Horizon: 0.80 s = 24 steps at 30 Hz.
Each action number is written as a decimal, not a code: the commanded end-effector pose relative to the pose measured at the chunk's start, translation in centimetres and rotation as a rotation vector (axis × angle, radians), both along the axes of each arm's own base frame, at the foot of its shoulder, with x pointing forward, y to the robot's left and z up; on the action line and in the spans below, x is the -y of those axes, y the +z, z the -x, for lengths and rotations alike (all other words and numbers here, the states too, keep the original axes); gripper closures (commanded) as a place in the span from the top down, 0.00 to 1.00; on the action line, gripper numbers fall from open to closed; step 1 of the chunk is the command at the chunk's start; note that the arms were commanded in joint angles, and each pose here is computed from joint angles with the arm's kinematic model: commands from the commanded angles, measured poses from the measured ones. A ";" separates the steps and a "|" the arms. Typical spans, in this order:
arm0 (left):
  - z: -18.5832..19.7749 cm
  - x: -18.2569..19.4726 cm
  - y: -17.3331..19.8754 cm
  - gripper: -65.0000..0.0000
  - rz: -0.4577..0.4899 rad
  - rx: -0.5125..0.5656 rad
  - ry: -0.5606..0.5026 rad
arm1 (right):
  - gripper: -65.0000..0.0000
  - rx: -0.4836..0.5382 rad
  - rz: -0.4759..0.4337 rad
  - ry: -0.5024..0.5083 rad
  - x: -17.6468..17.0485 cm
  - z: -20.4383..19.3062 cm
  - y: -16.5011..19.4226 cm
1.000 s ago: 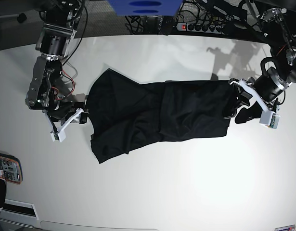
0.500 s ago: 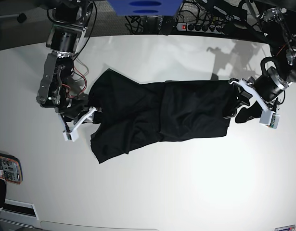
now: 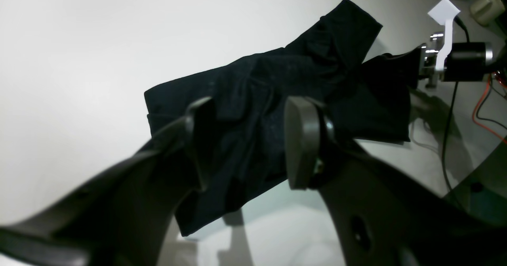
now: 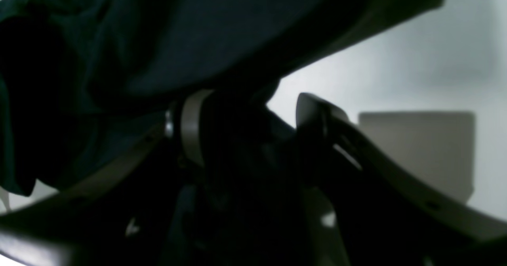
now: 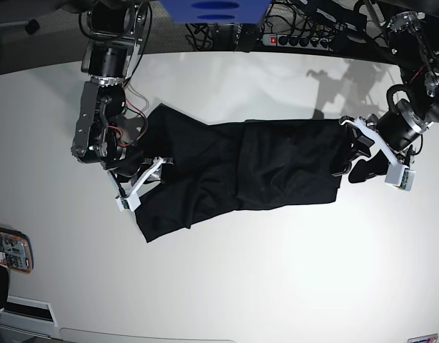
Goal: Fold the T-shirt properly
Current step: 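Lower the right gripper onto the strip's free end and pinch it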
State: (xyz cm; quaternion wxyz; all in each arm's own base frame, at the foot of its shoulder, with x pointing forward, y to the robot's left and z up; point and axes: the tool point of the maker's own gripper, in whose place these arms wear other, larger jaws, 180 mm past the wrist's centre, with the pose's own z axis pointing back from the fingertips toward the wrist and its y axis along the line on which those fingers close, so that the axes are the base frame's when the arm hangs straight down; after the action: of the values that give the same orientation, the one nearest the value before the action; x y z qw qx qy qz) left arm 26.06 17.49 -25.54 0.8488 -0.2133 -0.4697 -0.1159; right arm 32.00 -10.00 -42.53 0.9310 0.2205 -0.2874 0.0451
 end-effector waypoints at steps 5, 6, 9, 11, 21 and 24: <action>-0.4 0.1 1.1 0.43 0.009 0.043 -0.006 | 0.46 0.008 -0.069 0.010 -1.1 -0.3 1.0; -0.4 0.1 1.1 0.43 0.009 0.043 -0.006 | 0.46 0.015 -0.117 0.009 -1.8 -0.4 1.4; -0.4 0.1 1.2 0.43 0.009 0.044 -0.006 | 0.46 0.012 -0.188 0.042 -3.7 -0.3 1.8; -0.4 0.1 1.2 0.43 0.009 0.044 -0.006 | 0.46 -0.015 -0.212 0.056 -4.6 0.2 1.1; -0.3 0.1 1.1 0.43 0.010 0.042 -0.007 | 0.46 -0.089 -0.259 -0.019 -4.4 1.1 -2.6; -0.3 0.1 1.0 0.43 0.008 0.039 -0.007 | 0.46 -0.041 -0.251 -0.017 -4.0 -1.1 -1.1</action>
State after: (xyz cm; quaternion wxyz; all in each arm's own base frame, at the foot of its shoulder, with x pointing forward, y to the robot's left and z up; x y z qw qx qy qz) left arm 26.04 17.47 -25.55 0.8489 -0.2137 -0.4693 -0.1157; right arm 33.03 -4.86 -42.83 0.8827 0.3702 -0.2892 -0.0105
